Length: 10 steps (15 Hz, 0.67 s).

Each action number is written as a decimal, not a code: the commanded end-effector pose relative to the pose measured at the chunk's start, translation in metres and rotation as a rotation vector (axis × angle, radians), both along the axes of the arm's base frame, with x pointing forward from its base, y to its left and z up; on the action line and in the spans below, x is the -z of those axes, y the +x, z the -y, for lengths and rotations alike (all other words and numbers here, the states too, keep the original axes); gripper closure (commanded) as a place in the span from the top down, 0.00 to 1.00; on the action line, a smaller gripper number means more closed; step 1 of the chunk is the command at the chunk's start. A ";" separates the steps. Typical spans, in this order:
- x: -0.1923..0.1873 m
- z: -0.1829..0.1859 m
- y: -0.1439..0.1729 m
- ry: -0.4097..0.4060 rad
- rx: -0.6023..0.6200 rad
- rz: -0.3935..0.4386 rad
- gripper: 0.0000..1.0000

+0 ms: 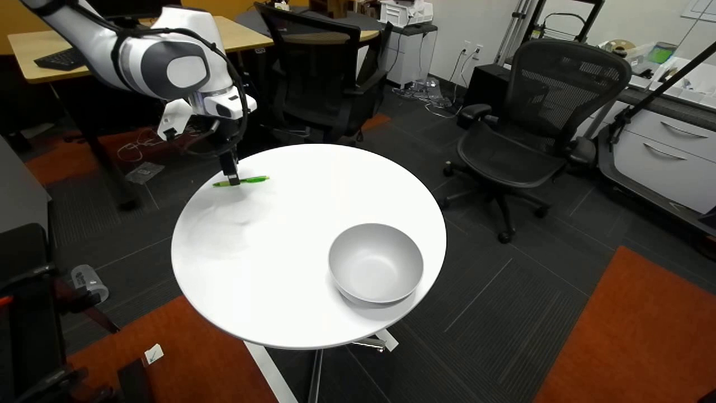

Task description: Take the marker from the table and put it in the white bowl

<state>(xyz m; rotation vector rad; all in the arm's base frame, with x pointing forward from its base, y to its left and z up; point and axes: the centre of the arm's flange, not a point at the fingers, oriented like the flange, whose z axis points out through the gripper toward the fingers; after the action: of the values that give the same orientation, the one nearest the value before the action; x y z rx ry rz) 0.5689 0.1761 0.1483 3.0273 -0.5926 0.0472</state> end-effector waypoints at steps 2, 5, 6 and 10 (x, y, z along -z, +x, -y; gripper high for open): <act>0.011 -0.007 0.015 -0.007 0.023 -0.002 1.00; 0.018 -0.006 0.017 -0.012 0.021 -0.003 0.75; 0.019 -0.006 0.018 -0.015 0.021 -0.002 0.72; 0.021 -0.007 0.019 -0.020 0.023 0.001 0.42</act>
<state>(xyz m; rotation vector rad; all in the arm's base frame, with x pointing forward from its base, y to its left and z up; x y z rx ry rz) 0.5820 0.1785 0.1274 3.0178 -0.5932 0.0453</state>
